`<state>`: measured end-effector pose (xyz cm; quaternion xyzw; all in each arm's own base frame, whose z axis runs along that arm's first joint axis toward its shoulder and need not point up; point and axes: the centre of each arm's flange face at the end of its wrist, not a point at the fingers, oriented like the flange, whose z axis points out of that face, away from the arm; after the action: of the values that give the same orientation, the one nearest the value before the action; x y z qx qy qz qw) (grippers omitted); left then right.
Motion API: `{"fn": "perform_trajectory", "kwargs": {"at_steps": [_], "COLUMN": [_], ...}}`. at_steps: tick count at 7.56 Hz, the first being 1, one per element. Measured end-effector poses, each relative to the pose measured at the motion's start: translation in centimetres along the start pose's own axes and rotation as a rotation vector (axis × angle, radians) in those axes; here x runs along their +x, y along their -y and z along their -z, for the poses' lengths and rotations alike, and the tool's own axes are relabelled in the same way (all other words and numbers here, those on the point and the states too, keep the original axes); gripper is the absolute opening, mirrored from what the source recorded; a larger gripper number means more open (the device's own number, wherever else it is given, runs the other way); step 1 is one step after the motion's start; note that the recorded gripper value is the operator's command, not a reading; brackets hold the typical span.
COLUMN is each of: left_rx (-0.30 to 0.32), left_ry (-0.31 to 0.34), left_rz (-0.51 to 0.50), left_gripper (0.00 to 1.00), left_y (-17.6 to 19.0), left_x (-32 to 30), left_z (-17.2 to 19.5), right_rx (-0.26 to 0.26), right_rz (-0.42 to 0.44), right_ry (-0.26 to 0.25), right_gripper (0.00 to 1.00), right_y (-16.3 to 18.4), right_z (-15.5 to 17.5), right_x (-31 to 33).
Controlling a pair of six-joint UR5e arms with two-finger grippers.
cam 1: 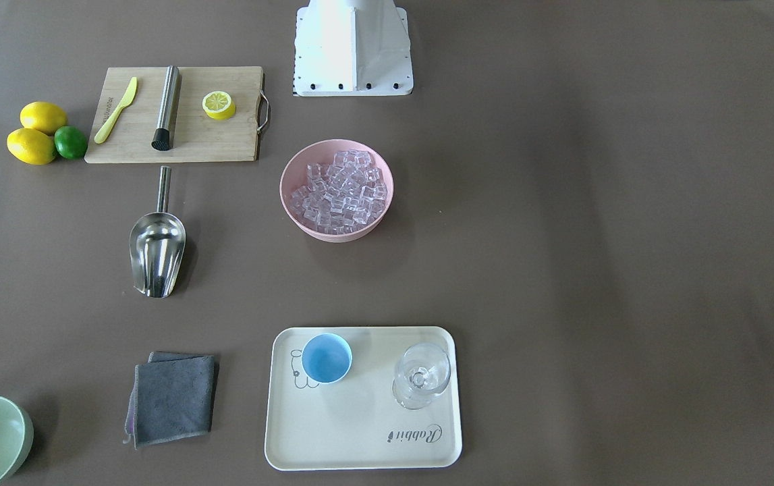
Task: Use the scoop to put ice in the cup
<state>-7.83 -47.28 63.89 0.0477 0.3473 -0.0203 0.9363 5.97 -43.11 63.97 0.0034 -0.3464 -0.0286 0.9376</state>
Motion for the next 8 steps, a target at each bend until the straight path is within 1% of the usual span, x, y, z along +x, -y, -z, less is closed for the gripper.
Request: {"fn": "perform_trajectory", "kwargs": {"at_steps": [5, 7, 8], "left_rx": [-0.002, 0.014, 0.02], "left_ry": [-0.009, -0.012, -0.014], "left_rz": [-0.008, -0.024, -0.037], "left_gripper": [0.98, 0.98, 0.98], "left_y": [0.2, 0.7, 1.3], "left_x": [0.8, 1.6, 2.4], "left_z": [-0.1, 0.6, 1.0], "right_rx": [0.001, 0.01, 0.023], "right_rz": [0.0, 0.007, 0.017], "right_ry": [0.004, 0.004, 0.001], "right_gripper": [1.0, 1.0, 1.0], "right_y": [0.0, 0.3, 0.4], "right_z": [0.1, 0.5, 1.1], "right_x": [-0.1, -0.4, -0.9]}}
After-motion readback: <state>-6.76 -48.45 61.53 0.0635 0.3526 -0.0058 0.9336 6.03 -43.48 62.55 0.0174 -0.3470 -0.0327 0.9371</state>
